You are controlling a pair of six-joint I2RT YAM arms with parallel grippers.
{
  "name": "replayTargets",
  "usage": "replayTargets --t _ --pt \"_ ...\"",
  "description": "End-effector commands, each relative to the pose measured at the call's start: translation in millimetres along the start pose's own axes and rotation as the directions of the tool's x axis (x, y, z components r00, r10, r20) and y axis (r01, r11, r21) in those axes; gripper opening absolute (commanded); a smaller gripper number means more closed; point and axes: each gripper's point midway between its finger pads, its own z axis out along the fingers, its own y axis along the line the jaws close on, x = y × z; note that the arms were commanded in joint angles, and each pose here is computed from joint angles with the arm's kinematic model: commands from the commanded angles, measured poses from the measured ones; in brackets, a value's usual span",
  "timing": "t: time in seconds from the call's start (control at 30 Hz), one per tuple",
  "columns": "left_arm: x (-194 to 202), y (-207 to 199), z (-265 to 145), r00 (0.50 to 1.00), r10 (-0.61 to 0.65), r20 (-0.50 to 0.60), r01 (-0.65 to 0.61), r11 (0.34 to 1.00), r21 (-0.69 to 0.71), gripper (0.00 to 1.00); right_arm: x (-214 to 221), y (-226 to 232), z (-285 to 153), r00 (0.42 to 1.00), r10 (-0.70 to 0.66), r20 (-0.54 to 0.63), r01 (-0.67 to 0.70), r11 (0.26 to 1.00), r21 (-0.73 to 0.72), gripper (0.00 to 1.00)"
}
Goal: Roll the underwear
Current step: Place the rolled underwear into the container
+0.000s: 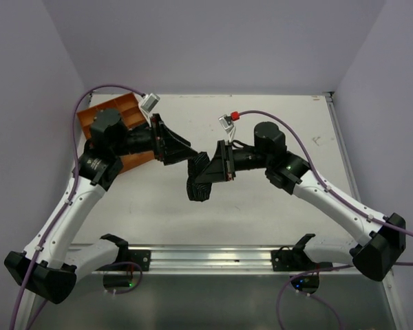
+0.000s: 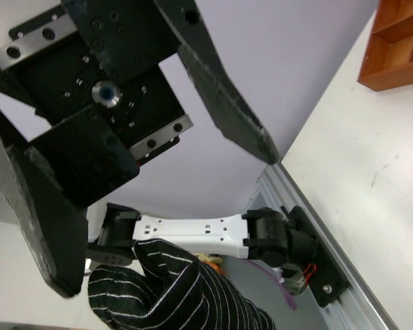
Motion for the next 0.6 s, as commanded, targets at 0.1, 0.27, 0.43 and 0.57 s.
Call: replayTargets --t 0.1,0.27,0.43,0.57 --pt "16.1 4.1 -5.5 1.0 0.005 -0.005 -0.006 1.0 -0.022 0.95 -12.4 -0.6 2.4 0.998 -0.051 0.024 0.05 0.998 0.043 0.0" --pt "29.3 8.8 -3.3 0.999 -0.023 -0.037 0.023 1.0 -0.01 0.99 -12.1 -9.9 4.7 0.999 -0.039 0.017 0.037 0.997 0.072 0.0" --pt "37.6 15.9 0.0 0.998 -0.042 -0.04 0.042 0.999 -0.015 0.96 -13.4 -15.0 6.2 0.999 -0.034 0.022 0.032 0.996 0.088 0.0" --pt "44.3 22.5 3.2 0.996 -0.062 -0.057 0.061 0.998 -0.023 0.83 -15.1 -15.5 7.4 0.999 -0.036 0.025 0.034 0.996 0.088 0.0"
